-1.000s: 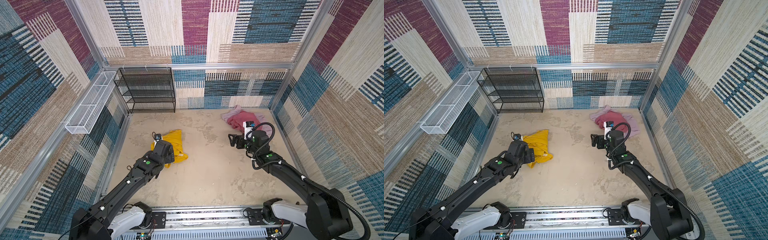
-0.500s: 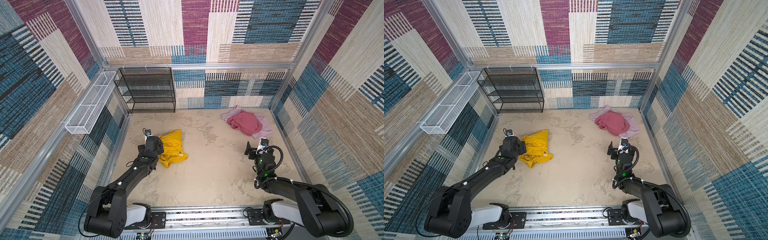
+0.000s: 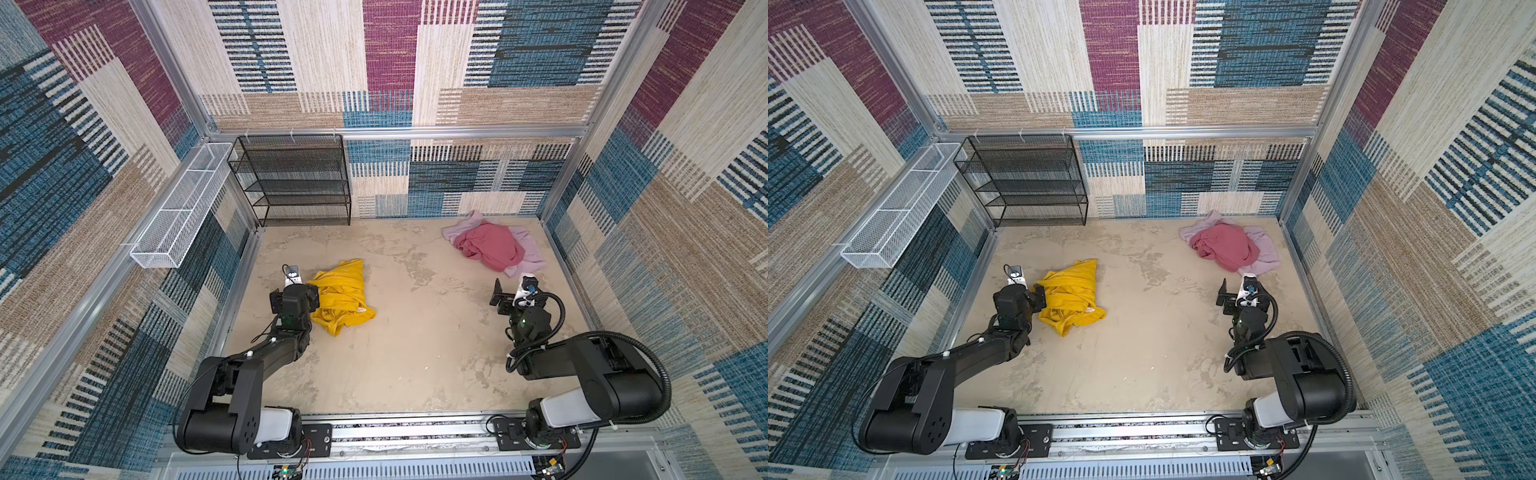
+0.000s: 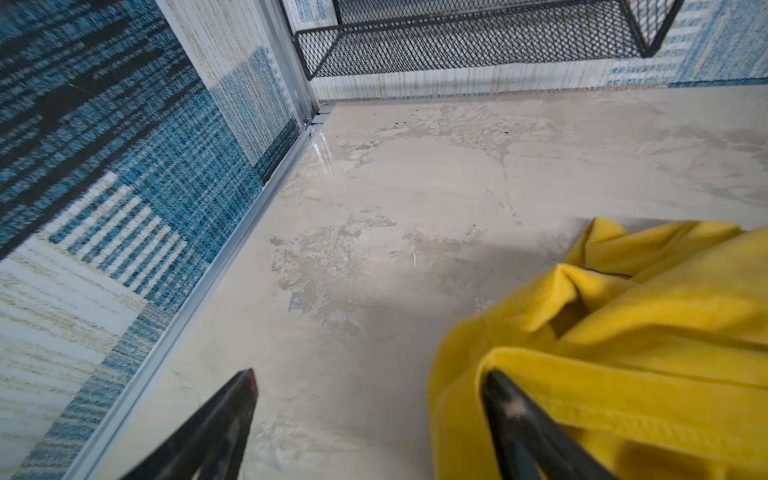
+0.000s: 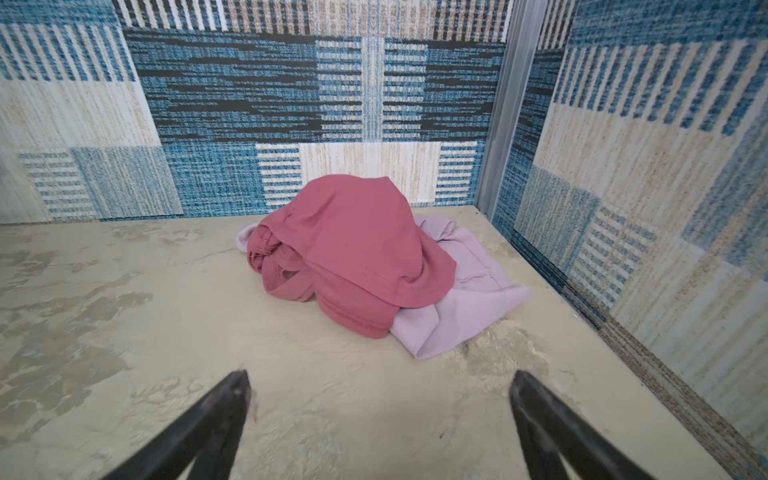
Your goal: Pick out a specific cloth from the pile
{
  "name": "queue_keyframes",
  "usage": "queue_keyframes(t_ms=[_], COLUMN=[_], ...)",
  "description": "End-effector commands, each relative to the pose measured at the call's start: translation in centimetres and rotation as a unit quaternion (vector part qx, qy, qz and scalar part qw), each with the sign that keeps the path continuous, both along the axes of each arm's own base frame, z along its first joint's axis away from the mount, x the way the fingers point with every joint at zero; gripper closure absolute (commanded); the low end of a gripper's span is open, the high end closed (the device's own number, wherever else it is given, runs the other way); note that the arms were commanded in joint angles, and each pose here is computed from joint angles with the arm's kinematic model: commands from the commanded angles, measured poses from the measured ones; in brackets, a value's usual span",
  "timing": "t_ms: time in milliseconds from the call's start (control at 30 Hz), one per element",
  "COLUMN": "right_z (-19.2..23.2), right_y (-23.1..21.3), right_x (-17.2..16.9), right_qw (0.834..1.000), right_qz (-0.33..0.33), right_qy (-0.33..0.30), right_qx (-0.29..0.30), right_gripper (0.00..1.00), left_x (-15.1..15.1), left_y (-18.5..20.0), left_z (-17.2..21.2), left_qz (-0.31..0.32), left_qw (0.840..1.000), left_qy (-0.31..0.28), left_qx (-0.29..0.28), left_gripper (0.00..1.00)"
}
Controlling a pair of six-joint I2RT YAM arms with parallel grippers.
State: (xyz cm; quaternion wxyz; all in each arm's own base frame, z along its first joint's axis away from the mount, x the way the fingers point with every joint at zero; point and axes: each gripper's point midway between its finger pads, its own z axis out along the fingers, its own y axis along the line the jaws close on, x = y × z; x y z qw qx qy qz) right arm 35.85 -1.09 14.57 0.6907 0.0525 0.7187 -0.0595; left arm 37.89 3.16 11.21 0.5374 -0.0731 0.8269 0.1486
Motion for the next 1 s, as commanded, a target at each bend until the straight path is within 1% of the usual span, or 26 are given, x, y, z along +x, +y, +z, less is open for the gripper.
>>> queue_keyframes(t_ms=[0, 100, 133, 167, 200, 267, 300, 333, 400, 467, 567, 633, 733, 967], right_z=[1.3, 0.4, 0.6, 0.0, 0.0, 0.0, 0.0, -0.1, -0.1, -0.1, 0.0, 0.1, 0.1, 0.0], right_y=[0.5, 0.5, 0.5, 0.5, 0.4, 0.4, 0.3, 0.3, 0.4, 0.3, 0.3, 0.3, 0.3, 0.3], right_x=[0.2, 0.5, 0.8, 1.1, 1.2, 1.3, 1.2, 1.3, 1.3, 1.3, 1.3, 1.2, 1.3, 1.3], right_qw=[0.999, 0.999, 0.999, 0.999, 0.999, 0.999, 0.999, 0.999, 0.999, 0.999, 0.999, 0.999, 0.999, 0.999], right_qz=[0.023, 0.032, 0.035, 0.041, 0.041, 0.043, 0.042, 0.044, 0.046, 0.045, 0.046, 0.046, 0.046, 0.046], right_qy=[-0.027, -0.024, -0.026, -0.006, -0.009, -0.005, -0.009, -0.005, -0.006, -0.005, -0.007, -0.008, -0.007, -0.006], right_qx=[0.003, 0.005, 0.007, 0.012, 0.013, 0.015, 0.014, 0.015, 0.016, 0.016, 0.016, 0.015, 0.016, 0.016], right_gripper=[0.0, 0.0, 0.0, 0.0, 0.0, 0.0, 0.0, 0.0, 0.0, 0.0, 0.0, 0.0, 0.0, 0.0], left_x=[1.0, 1.1, 1.0, 1.1, 1.2, 1.6, 1.5, 1.5, 1.8, 1.8, 1.8, 1.8, 1.8, 1.8], left_y=[-0.6, -0.6, -0.5, -0.6, -0.8, -0.9, -1.0, -1.0, -0.9, -0.9, -0.9, -0.8, -0.9, -0.9], left_z=[0.7, 0.0, -0.3, -0.4, -0.7, -1.2, -1.6, -1.6, -1.3, -1.5, -1.5, -1.4, -1.5, -1.5], left_qz=[-0.029, -0.036, -0.037, -0.044, -0.051, -0.059, -0.06, -0.058, -0.061, -0.061, -0.062, -0.062, -0.062, -0.062], left_qw=[0.998, 0.998, 0.998, 0.998, 0.997, 0.997, 0.997, 0.997, 0.997, 0.997, 0.997, 0.997, 0.997, 0.997], left_qy=[-0.046, -0.05, -0.043, -0.042, -0.042, -0.048, -0.03, -0.021, -0.038, -0.027, -0.03, -0.033, -0.031, -0.031], left_qx=[-0.01, -0.014, -0.021, -0.027, -0.03, -0.022, -0.03, -0.034, -0.031, -0.037, -0.037, -0.035, -0.036, -0.037], left_gripper=[0.11, 0.11, 0.11, 0.11, 0.11, 0.11, 0.11, 0.11, 0.1, 0.09, 0.08, 0.04, 0.01, 0.01])
